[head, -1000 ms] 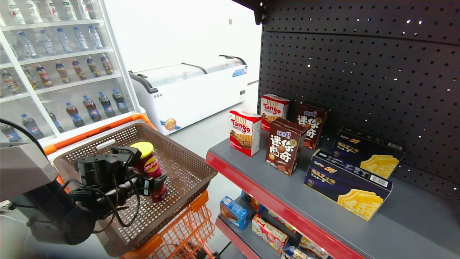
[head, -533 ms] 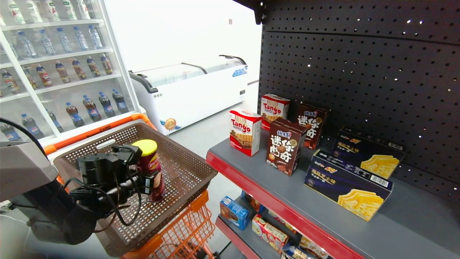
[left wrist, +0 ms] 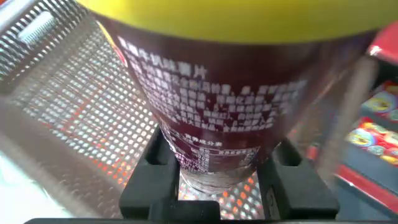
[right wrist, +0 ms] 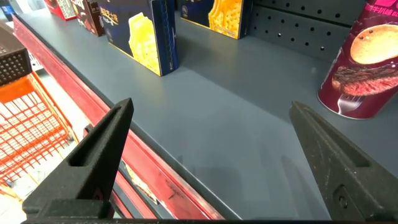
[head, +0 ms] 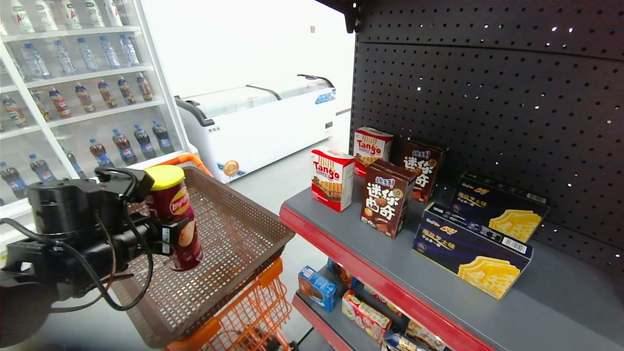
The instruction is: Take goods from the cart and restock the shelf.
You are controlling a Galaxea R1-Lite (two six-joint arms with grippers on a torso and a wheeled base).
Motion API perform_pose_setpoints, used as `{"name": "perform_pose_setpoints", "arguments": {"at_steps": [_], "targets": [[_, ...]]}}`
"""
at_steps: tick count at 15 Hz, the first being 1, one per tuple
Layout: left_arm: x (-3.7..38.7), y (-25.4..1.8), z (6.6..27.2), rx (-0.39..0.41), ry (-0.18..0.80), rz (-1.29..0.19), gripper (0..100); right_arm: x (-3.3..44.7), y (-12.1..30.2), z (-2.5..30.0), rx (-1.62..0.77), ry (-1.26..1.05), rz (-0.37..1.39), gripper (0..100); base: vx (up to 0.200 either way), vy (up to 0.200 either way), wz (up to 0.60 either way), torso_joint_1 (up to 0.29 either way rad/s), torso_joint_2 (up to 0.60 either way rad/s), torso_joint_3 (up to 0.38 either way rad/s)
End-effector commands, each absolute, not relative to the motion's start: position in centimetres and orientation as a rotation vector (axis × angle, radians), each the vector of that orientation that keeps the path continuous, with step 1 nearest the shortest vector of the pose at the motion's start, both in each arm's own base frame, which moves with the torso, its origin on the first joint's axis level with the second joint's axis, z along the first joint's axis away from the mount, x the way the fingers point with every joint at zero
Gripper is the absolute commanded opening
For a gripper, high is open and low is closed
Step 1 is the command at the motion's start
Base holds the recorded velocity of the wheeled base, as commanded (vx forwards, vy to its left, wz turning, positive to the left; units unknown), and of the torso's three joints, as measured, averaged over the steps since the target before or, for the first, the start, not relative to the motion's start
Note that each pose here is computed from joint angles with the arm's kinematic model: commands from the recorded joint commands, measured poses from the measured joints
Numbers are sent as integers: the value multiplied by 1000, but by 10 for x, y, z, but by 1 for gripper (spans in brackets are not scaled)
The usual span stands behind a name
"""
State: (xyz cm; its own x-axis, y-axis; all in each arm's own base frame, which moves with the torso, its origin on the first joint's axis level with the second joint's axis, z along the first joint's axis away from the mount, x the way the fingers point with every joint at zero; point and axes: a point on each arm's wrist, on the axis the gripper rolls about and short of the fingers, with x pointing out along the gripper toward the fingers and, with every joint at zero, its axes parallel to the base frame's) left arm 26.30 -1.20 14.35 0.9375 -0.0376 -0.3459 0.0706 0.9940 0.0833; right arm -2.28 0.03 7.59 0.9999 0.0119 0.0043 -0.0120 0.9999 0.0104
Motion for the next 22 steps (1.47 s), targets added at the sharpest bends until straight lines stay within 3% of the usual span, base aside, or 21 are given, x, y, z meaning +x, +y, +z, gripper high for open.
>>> {"name": "perform_pose_setpoints", "arguments": {"at_steps": [1, 7, 9, 14, 18, 20, 21, 22], "targets": [[224, -10, 185, 79, 209, -86, 0, -23, 0, 76, 11, -5, 12, 100, 0, 0, 0, 0, 0, 0], [154, -10, 187, 25, 225, -156, 0, -23, 0, 76, 9, -5, 12, 100, 0, 0, 0, 0, 0, 0], [137, -9, 183, 19, 286, -166, 0, -23, 0, 76, 11, -5, 12, 100, 0, 0, 0, 0, 0, 0], [115, -7, 177, 26, 291, -175, 0, -23, 0, 76, 11, -5, 12, 100, 0, 0, 0, 0, 0, 0], [118, -21, 181, 74, 277, -397, 0, -23, 0, 76, 11, -5, 12, 100, 0, 0, 0, 0, 0, 0], [129, -30, 187, 66, 272, -542, 0, -23, 0, 76, 11, -5, 12, 100, 0, 0, 0, 0, 0, 0], [129, -30, 188, 65, 270, -547, 0, -23, 0, 76, 11, -5, 12, 100, 0, 0, 0, 0, 0, 0], [131, -38, 197, 38, 246, -663, 0, -23, 0, 76, 11, -5, 12, 100, 0, 0, 0, 0, 0, 0]]}}
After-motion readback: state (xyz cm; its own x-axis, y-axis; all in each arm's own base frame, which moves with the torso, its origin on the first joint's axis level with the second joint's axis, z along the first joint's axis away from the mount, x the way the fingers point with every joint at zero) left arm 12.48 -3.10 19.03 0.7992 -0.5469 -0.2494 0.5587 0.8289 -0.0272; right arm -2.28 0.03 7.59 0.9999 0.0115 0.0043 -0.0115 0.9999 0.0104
